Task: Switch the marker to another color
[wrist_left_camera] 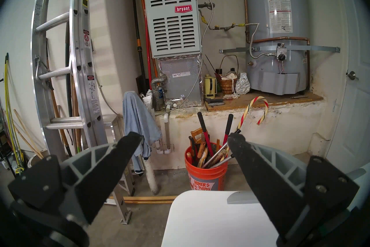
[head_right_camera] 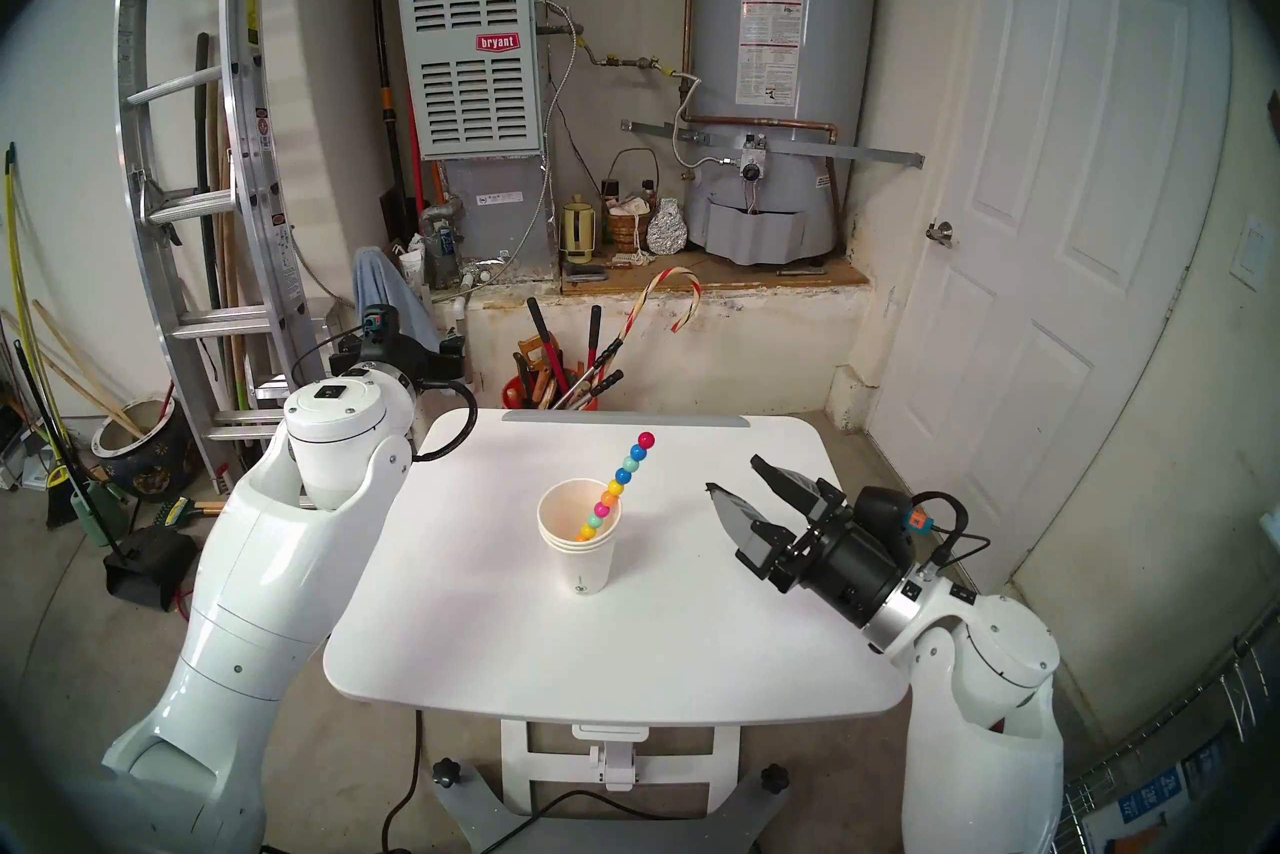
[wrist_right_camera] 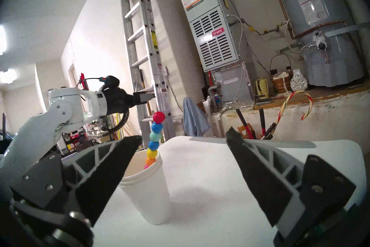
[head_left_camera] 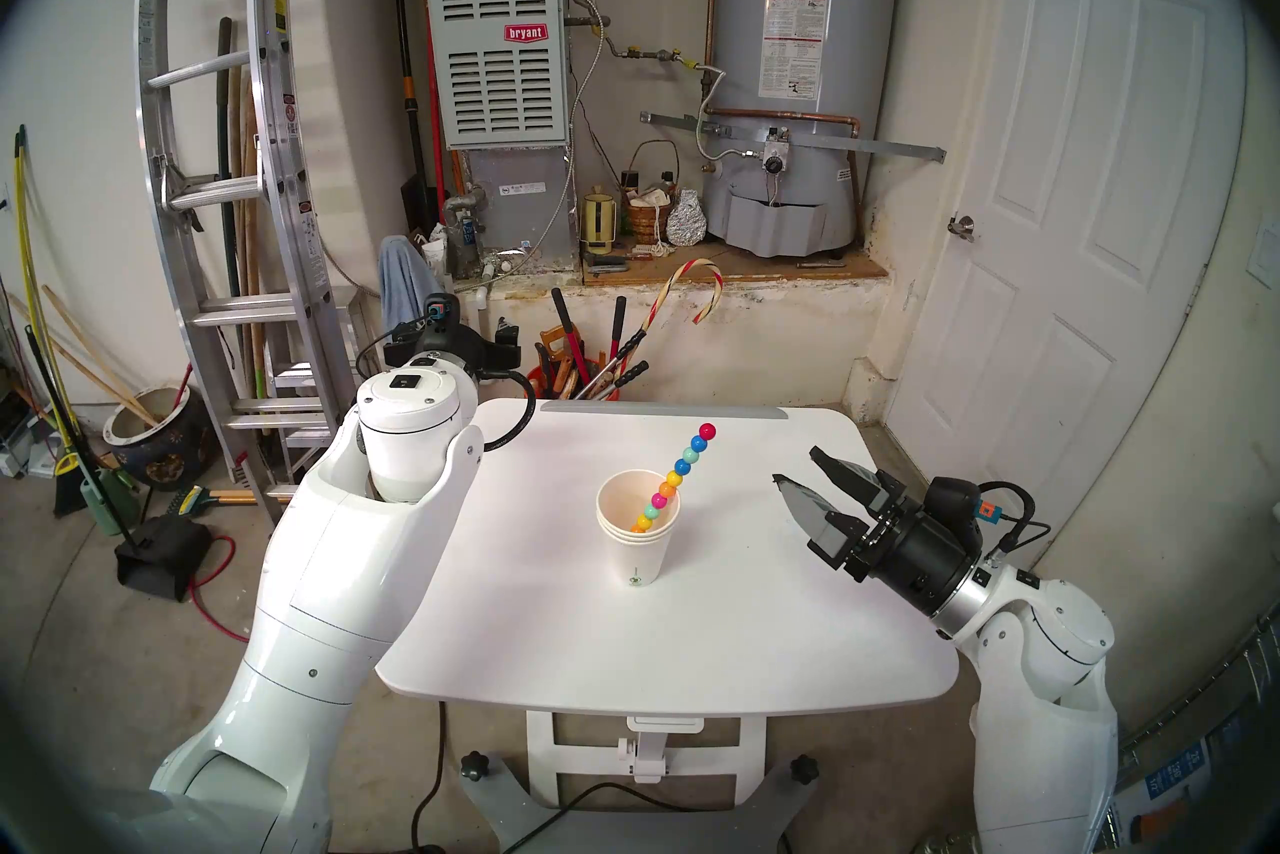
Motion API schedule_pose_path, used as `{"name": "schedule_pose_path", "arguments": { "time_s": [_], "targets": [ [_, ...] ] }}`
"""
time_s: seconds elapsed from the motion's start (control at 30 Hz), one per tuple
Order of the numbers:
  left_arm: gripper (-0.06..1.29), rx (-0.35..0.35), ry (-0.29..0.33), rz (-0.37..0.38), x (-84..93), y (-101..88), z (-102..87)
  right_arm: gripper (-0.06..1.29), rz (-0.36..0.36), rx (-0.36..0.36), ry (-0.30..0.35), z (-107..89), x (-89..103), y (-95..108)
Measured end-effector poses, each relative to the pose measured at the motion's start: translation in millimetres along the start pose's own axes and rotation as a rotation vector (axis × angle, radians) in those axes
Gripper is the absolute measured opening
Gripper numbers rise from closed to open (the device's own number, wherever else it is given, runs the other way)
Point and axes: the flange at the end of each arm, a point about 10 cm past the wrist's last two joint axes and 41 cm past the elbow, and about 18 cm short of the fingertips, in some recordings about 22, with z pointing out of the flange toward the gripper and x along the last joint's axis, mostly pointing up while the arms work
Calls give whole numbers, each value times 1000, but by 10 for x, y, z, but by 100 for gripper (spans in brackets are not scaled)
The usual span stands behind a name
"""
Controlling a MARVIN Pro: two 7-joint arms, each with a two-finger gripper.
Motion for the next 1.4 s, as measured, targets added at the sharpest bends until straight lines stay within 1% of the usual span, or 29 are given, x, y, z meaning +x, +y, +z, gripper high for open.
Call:
{"name": "schedule_pose_path", "arguments": {
  "time_s": [0.23, 0.37, 0.43, 0.63, 0.93, 1.2, 1.4],
  "targets": [
    [123, 0, 0, 0, 0, 0, 0, 118, 48, 21, 2, 83, -216, -25],
    [123, 0, 0, 0, 0, 0, 0, 118, 69, 46, 5, 180, -329, -41],
    [123, 0, 0, 0, 0, 0, 0, 118, 70, 51, 7, 197, -337, -46],
    [123, 0, 0, 0, 0, 0, 0, 118, 63, 94, 28, 336, -322, -113],
    [123, 0, 0, 0, -1, 0, 0, 118, 56, 123, 35, 436, -320, -168],
    [123, 0, 0, 0, -1, 0, 0, 119, 59, 139, 43, 554, -371, -187],
    [123, 0, 0, 0, -1, 0, 0, 119, 64, 132, 44, 643, -421, -161]
  ]
}}
